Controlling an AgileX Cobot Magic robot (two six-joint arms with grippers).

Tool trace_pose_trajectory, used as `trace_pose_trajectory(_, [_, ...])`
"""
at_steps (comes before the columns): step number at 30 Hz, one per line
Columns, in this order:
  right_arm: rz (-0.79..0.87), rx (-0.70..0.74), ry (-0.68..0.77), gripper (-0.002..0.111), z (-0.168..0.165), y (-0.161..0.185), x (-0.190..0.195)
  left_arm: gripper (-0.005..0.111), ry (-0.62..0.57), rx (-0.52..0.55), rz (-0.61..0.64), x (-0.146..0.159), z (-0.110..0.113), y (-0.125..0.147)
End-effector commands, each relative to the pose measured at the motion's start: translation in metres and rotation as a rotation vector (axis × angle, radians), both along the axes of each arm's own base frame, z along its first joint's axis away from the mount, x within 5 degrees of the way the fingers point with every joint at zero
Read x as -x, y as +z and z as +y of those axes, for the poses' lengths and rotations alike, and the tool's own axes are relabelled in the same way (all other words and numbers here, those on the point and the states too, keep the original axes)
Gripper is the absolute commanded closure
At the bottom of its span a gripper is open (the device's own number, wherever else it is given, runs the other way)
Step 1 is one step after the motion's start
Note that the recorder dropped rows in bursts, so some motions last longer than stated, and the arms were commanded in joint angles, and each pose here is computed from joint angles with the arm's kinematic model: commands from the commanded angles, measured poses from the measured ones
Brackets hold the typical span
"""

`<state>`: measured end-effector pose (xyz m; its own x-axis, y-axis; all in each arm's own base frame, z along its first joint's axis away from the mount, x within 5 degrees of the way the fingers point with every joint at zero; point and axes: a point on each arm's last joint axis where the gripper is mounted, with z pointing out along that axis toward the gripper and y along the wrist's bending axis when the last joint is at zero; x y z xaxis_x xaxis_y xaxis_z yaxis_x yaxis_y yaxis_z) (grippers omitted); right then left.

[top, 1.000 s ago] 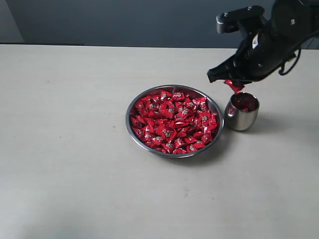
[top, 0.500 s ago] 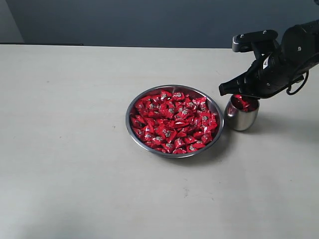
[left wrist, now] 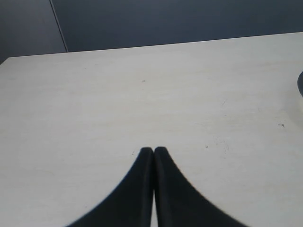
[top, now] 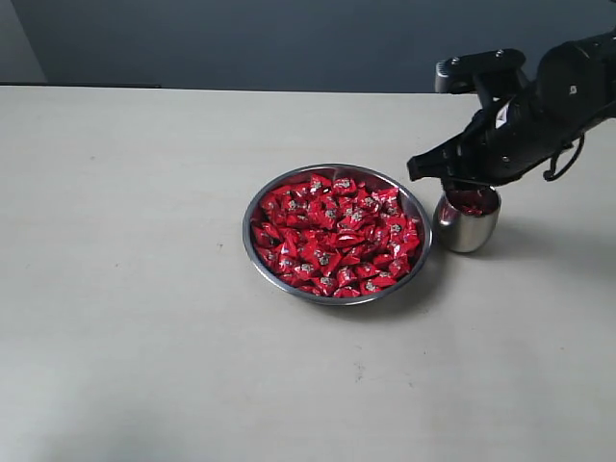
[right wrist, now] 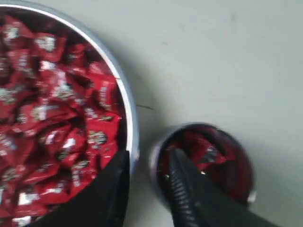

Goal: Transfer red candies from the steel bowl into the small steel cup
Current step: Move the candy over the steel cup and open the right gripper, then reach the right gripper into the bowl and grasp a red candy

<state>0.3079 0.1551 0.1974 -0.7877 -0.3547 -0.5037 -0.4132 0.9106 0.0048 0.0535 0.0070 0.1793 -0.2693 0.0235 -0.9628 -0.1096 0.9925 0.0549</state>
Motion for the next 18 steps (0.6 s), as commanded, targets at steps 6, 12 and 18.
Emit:
trace_pose_trajectory(6, [0.050, -0.078, 0.285, 0.063, 0.080, -0.005, 0.040, 0.106, -0.008, -0.002, -0.018, 0.000, 0.000, 0.004])
trace_pose_trajectory(12, [0.093, -0.052, 0.355, 0.062, 0.111, -0.027, 0.045, 0.106, -0.008, -0.002, -0.018, 0.000, 0.000, 0.004])
trace_pose_trajectory(18, [0.126, -0.027, 0.363, 0.062, 0.125, -0.050, 0.037, 0.106, -0.008, -0.002, -0.018, 0.000, 0.000, 0.004])
